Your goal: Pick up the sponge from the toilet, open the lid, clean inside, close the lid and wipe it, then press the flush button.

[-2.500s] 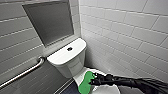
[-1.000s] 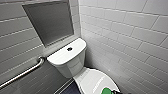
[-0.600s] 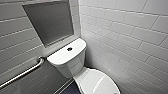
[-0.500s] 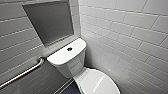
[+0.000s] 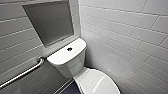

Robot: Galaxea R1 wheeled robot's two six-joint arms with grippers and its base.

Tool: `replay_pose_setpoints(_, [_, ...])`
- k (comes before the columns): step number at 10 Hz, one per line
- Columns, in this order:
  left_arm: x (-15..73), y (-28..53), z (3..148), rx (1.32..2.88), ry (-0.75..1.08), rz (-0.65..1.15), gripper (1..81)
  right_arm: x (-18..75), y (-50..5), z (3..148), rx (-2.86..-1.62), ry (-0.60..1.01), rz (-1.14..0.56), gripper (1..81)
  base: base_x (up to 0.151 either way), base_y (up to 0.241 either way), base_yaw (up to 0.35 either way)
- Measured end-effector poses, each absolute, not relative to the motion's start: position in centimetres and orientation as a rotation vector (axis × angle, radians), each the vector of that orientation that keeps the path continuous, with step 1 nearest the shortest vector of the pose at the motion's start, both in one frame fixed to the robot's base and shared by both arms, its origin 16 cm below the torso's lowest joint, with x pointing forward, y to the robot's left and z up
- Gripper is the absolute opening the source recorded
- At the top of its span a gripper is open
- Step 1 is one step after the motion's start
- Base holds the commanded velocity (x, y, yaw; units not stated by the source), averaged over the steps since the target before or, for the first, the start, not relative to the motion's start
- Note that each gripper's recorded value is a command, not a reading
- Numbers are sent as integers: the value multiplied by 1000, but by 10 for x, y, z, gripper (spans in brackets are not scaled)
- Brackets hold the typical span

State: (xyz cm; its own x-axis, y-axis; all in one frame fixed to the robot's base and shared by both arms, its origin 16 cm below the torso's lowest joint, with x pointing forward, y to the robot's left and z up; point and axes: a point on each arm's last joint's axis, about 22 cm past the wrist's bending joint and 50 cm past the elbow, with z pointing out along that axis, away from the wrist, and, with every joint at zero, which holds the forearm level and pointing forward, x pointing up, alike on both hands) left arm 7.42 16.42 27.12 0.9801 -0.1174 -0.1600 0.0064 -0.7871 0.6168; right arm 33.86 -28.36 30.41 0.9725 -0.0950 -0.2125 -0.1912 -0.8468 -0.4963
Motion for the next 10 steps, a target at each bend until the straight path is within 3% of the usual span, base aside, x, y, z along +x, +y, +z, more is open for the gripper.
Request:
replay_pose_setpoints(4, [76,166,299,2469,-81,-247,811,229,-351,307,-2619,362,301,10,0,0,0])
replay_pose_setpoints(8, [91,163,330,2480,-114,-150,811,184,-333,329,-2561,407,176,10,0,0,0])
replay_pose_setpoints(10, [73,168,337,2507,-110,-184,811,133,-313,331,-2552,433,225,10,0,0,0])
